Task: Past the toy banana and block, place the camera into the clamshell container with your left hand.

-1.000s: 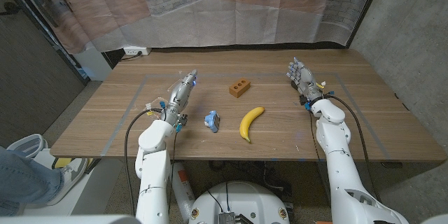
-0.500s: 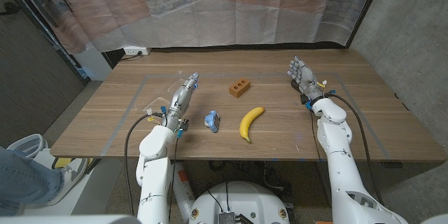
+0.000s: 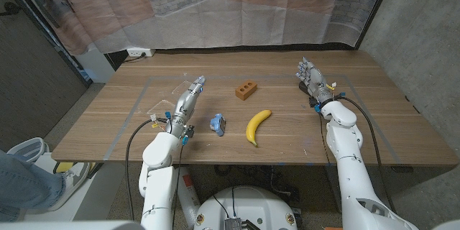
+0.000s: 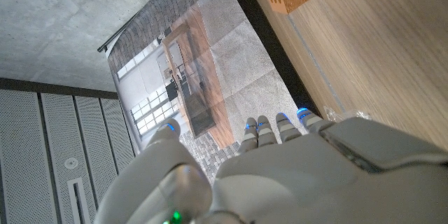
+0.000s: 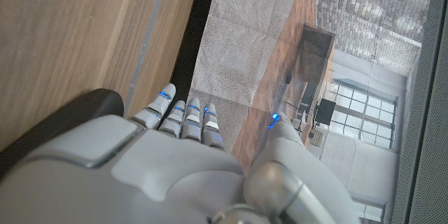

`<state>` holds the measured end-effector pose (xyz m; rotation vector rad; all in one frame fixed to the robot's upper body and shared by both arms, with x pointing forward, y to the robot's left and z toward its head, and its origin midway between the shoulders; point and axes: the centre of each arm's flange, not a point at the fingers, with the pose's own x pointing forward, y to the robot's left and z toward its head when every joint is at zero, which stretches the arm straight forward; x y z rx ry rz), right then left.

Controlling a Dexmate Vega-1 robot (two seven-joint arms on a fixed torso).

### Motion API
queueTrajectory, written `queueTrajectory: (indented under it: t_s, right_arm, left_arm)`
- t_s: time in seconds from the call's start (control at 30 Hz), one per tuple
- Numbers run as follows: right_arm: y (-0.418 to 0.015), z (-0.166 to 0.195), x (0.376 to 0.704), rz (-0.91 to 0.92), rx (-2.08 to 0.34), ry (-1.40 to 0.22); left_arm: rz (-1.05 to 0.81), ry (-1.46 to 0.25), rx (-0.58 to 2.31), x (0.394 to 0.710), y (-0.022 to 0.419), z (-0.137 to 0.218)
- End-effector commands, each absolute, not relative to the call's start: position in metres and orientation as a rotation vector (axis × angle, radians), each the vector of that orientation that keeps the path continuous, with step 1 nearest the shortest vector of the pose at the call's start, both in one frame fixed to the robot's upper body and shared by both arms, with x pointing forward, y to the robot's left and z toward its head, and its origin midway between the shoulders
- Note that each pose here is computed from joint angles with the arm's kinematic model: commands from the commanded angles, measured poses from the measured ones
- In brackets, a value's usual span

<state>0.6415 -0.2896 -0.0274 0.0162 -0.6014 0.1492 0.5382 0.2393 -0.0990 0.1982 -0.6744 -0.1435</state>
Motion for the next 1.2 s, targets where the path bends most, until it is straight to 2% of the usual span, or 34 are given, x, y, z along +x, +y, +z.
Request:
queueTrajectory:
  t_s: [0.03,1.2]
  right_arm:
    - [-0.284,-0.029,0.645,0.157,0.017,-0.596]
    - [-0.274,-0.028,0.652,0.16,0.023,-0.593]
  left_arm:
    - [-0.12,-0.664,0.233,0.529,0.235,-0.104]
    - [-0.071,-0.581,0.443,0.502,0.21,-0.109]
